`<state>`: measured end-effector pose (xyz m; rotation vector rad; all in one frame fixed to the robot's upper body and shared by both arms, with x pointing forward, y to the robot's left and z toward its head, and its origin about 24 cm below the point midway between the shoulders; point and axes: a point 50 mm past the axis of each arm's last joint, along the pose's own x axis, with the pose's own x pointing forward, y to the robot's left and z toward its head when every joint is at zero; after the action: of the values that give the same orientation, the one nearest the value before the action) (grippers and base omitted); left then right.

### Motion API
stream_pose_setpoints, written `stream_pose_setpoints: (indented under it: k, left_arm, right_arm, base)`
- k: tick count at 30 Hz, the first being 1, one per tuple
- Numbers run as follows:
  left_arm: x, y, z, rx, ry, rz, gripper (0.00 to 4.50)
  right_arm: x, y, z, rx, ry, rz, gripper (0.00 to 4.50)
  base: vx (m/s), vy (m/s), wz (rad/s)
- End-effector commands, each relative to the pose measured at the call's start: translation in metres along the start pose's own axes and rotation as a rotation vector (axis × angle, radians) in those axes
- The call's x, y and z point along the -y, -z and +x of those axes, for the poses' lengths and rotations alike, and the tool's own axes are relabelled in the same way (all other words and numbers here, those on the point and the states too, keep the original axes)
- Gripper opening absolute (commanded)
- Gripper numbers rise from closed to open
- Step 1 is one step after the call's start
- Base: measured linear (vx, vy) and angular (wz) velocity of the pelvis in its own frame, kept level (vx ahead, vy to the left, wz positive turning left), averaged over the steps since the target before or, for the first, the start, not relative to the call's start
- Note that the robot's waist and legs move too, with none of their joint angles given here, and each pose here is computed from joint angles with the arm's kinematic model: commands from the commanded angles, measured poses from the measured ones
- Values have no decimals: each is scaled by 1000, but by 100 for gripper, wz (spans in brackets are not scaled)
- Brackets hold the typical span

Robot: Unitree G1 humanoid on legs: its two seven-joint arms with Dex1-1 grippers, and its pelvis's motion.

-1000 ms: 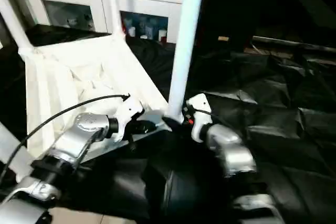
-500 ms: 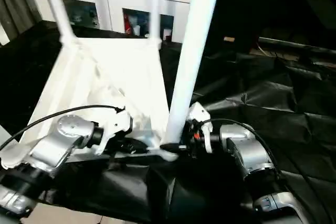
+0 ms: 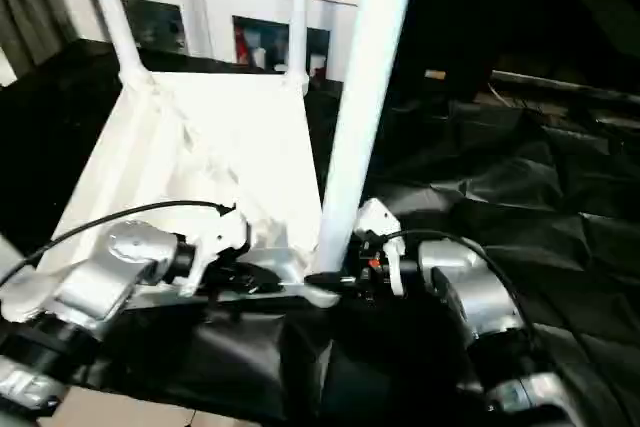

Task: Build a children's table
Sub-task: Rotate leg to tighten

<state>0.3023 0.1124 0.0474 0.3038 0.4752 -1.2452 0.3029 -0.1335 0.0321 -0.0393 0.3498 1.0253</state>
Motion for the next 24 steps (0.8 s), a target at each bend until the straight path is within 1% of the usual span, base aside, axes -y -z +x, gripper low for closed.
stream_pose_setpoints:
  k: [1,3,4,5,6,7,8,10,11,12,13,14,15,16,17,18,21,23,24]
  left_arm:
    - [-1,-2,15,-5,-66,-33,0]
    - [-2,-4,21,2,-94,-49,0]
    - [-3,-9,27,20,-128,-66,0]
    - [-3,-10,29,23,-134,-70,0]
    - [-3,-14,33,36,-149,-78,0]
    - [-1,-19,41,51,-155,-81,0]
    - [1,-21,44,56,-146,-76,0]
    - [3,-22,47,59,-132,-68,0]
    - [5,-23,49,60,-118,-61,0]
    - [6,-23,49,56,-111,-56,0]
    - [6,-23,49,55,-108,-54,0]
    - [7,-22,49,52,-102,-51,0]
    - [8,-20,48,43,-88,-47,0]
    - [8,-18,47,34,-73,-44,0]
    - [9,-14,43,15,-50,-37,0]
    - [9,-14,43,14,-49,-37,0]
    - [10,-5,33,-33,3,-22,0]
    - [10,0,26,-56,48,-12,0]
    - [10,0,26,-56,48,-12,0]
  right_arm:
    - [-4,19,14,-69,106,60,237]
    - [-7,22,21,-56,155,110,232]
    - [-11,22,30,-49,202,145,232]
    - [-12,22,32,-49,210,151,232]
    - [-15,22,38,-42,226,167,232]
    - [-21,19,48,-24,229,176,232]
    - [-25,16,52,-5,204,179,232]
    - [-29,13,55,19,169,185,232]
    - [-32,10,57,36,144,191,256]
    - [-33,9,57,42,124,194,270]
    - [-33,9,57,44,117,195,270]
    - [-34,8,56,49,99,198,270]
    - [-33,7,53,42,76,177,298]
    - [-32,6,49,36,52,152,309]
    - [-29,6,40,26,9,117,314]
    - [-29,6,39,26,8,116,314]
    - [-23,4,20,9,-89,69,314]
    - [-18,3,7,-23,-138,42,314]
    - [-18,3,7,-23,-138,42,314]
  base:
    - [-54,2,-10]
    - [0,0,0]
    - [0,0,0]
    - [0,0,0]
    - [0,0,0]
    - [0,0,0]
    - [0,0,0]
    - [0,0,0]
    - [0,0,0]
    - [0,0,0]
    - [0,0,0]
    - [0,0,0]
    - [0,0,0]
    - [0,0,0]
    - [0,0,0]
    - [0,0,0]
    - [0,0,0]
    - [61,-14,7]
    - [62,-15,7]
